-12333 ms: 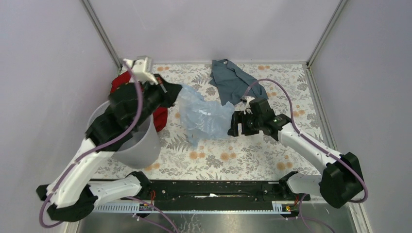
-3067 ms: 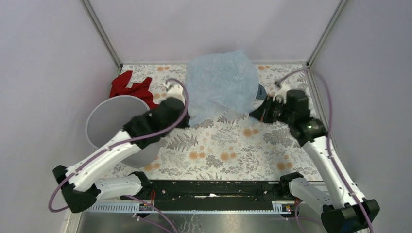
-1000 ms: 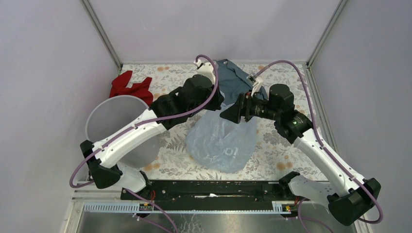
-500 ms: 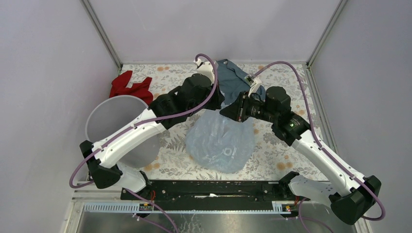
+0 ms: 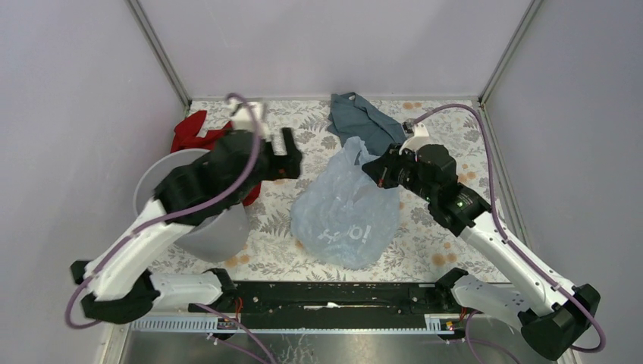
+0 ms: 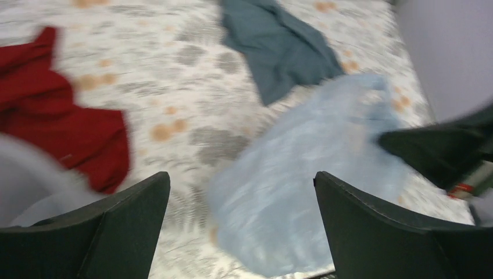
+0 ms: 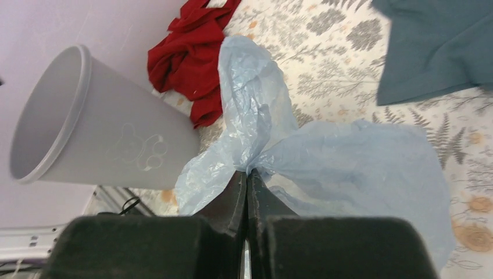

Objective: Put the trash bags into the trash bin

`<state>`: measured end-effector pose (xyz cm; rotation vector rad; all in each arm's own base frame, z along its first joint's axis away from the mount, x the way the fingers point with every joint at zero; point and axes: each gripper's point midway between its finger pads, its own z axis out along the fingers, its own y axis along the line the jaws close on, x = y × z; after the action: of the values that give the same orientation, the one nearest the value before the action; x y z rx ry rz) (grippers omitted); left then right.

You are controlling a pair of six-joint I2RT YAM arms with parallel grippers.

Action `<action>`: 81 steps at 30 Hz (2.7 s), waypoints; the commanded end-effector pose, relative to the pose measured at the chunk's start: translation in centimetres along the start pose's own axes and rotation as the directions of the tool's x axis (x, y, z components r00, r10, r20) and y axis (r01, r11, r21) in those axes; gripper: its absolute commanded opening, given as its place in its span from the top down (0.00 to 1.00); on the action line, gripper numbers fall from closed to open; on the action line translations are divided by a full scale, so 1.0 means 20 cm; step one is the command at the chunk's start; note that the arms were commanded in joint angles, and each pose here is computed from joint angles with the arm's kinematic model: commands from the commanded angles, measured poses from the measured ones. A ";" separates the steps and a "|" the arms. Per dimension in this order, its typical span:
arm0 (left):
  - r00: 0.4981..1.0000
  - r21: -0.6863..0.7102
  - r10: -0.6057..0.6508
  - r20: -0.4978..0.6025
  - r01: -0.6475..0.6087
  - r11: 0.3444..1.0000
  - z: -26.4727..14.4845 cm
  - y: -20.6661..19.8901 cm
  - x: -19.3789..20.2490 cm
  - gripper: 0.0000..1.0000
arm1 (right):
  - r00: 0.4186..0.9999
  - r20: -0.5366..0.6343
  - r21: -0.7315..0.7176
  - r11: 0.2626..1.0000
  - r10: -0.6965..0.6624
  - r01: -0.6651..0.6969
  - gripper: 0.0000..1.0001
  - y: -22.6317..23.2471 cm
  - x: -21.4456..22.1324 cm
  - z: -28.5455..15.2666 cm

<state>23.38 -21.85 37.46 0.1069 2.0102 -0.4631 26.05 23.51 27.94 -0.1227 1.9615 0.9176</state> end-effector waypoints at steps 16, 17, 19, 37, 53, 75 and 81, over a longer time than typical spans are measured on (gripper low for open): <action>0.984 -0.666 -0.137 -0.116 0.026 0.746 0.03 0.87 0.36 0.16 | 0.991 0.102 0.066 0.995 -0.087 0.081 1.00 -0.05 -0.09 -0.11; 0.983 -0.659 -0.136 -0.122 0.022 0.752 0.04 0.87 0.37 0.22 | 0.991 0.103 0.068 0.994 -0.088 0.082 1.00 -0.05 -0.09 -0.11; 0.981 -0.647 -0.132 -0.139 0.011 0.762 0.06 0.85 0.37 0.32 | 0.990 0.107 0.072 0.994 -0.089 0.081 1.00 -0.06 -0.09 -0.12; 0.947 -0.167 -0.122 -0.296 0.074 0.983 0.05 0.40 0.35 0.93 | 0.959 0.211 0.170 0.973 -0.188 0.154 1.00 -0.09 -0.25 -0.23; 0.959 0.214 0.069 -0.276 -0.009 0.977 0.49 -0.51 0.33 1.00 | 0.834 0.442 0.330 0.924 -0.331 0.193 1.00 -0.07 -0.58 -0.78; 0.933 0.422 0.138 -0.332 0.017 0.906 0.41 -0.77 0.45 0.40 | 0.751 0.467 0.535 0.825 -0.467 0.181 1.00 -0.17 -0.70 -1.14; 0.969 0.448 0.118 -0.217 -0.009 0.894 0.23 -0.70 0.25 0.20 | 0.748 0.379 0.597 0.761 -0.545 0.252 1.00 -0.16 -0.79 -1.07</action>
<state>22.00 -39.24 27.76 0.5724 2.2958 -0.7857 19.84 3.29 42.91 0.0449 1.4860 0.1663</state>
